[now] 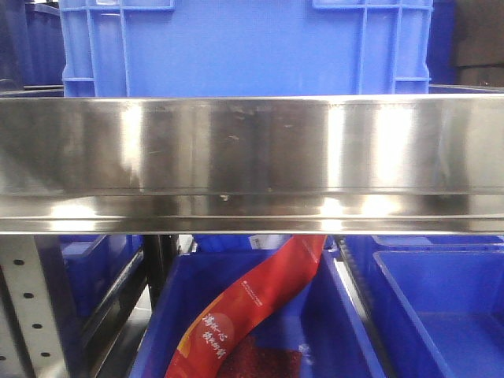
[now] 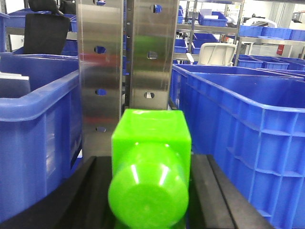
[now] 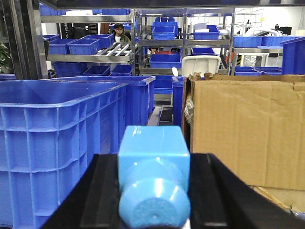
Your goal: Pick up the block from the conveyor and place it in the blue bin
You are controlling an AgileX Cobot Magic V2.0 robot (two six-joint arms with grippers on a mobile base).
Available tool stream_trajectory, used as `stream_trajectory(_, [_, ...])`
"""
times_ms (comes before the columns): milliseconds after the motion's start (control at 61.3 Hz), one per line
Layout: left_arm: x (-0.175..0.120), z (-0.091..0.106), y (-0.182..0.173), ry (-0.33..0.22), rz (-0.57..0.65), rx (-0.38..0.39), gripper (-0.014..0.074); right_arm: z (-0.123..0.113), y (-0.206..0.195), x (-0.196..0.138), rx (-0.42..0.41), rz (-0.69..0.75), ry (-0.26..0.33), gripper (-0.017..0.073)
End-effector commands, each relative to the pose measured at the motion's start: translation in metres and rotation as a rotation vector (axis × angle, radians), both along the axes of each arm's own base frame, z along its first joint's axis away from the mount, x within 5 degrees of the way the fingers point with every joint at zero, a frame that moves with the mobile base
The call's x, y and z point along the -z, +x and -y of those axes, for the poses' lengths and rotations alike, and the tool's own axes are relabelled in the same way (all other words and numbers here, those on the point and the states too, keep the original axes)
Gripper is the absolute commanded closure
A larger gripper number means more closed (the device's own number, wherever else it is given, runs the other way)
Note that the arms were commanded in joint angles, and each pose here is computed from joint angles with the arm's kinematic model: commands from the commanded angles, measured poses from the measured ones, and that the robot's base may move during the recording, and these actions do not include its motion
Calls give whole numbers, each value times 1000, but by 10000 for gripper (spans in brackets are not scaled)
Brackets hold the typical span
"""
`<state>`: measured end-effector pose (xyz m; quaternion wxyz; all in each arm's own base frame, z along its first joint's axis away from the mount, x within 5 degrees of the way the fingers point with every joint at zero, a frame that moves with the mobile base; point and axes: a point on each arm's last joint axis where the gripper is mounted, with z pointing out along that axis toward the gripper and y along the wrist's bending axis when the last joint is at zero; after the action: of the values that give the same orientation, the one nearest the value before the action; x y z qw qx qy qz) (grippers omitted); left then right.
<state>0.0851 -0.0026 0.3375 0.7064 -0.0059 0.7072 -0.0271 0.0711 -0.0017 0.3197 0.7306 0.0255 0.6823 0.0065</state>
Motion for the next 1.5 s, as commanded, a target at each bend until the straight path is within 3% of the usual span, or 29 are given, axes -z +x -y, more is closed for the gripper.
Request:
stream_trajectory(0, [-2,0,-1,-1,16,5,704,0,0,-1,2,18,-4,721])
stream_trajectory(277, [-2,0,-1,-1,16,5,704,0,0,-3,5,44,-4,721])
stream_trajectory(457, [-2,1,2,-34,8,12,704,1,1,-4,6,39,-8,721])
stream_trajectory(603, [-36,4,8,-20,53,38,704,1,9,-25,3,-8,-34,721])
stream_trajectory(750, [-60,16,35,61,15,128,704,1,31,-51,3,-29,-34,721])
stream_trajectory(946, [-90,57,83,68,-19,317,704,1,75,-83,-17,-64,-33,721])
stream_trajectory(1093, [-101,85,122,73,-36,375,704,-17,111,-101,-118,-82,-36,721])
stream_trajectory(1288, [-108,107,174,46,-34,378,704,-57,160,-110,-267,-99,-44,721])
stream_trajectory(1484, [-94,123,211,34,-101,383,700,-94,203,-100,-354,-104,-49,721])
